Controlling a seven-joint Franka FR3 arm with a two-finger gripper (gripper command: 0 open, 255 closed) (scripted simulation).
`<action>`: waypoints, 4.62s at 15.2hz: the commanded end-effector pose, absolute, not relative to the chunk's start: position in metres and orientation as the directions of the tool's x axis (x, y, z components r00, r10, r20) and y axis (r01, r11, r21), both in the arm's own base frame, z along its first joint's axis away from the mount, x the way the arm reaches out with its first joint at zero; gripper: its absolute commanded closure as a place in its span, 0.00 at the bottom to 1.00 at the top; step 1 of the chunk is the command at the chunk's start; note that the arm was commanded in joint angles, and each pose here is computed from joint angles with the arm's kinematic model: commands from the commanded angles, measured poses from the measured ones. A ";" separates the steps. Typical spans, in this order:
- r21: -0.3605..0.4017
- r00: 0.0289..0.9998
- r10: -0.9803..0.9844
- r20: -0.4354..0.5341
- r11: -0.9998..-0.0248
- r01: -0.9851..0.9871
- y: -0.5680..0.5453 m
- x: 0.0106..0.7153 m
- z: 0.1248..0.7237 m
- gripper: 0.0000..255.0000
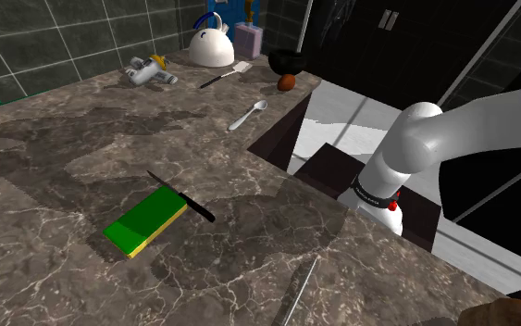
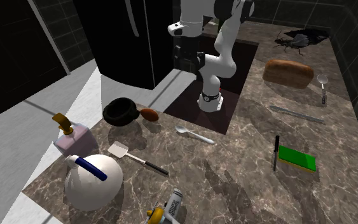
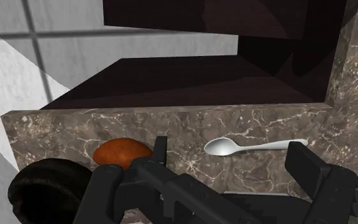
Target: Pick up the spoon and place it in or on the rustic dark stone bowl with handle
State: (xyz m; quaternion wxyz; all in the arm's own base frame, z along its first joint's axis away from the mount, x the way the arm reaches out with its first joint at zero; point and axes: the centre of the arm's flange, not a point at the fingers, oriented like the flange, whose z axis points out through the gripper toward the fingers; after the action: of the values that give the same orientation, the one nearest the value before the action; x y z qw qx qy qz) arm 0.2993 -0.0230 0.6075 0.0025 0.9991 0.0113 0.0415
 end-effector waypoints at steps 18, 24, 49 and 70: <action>-0.033 0.988 0.060 -0.140 -0.998 0.056 0.017 0.453 0.422 0.00; -0.036 0.986 0.063 -0.155 -0.998 0.058 0.021 0.459 0.387 0.00; -0.036 0.986 0.063 -0.155 -0.998 0.058 0.022 0.456 0.389 1.00; -0.036 0.986 0.063 -0.155 -0.998 0.058 0.022 0.456 0.500 1.00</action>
State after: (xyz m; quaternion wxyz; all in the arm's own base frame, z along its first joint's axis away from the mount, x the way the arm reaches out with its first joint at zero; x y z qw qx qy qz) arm 0.4562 0.0215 0.4947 -0.0158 0.9963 0.0304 -0.0782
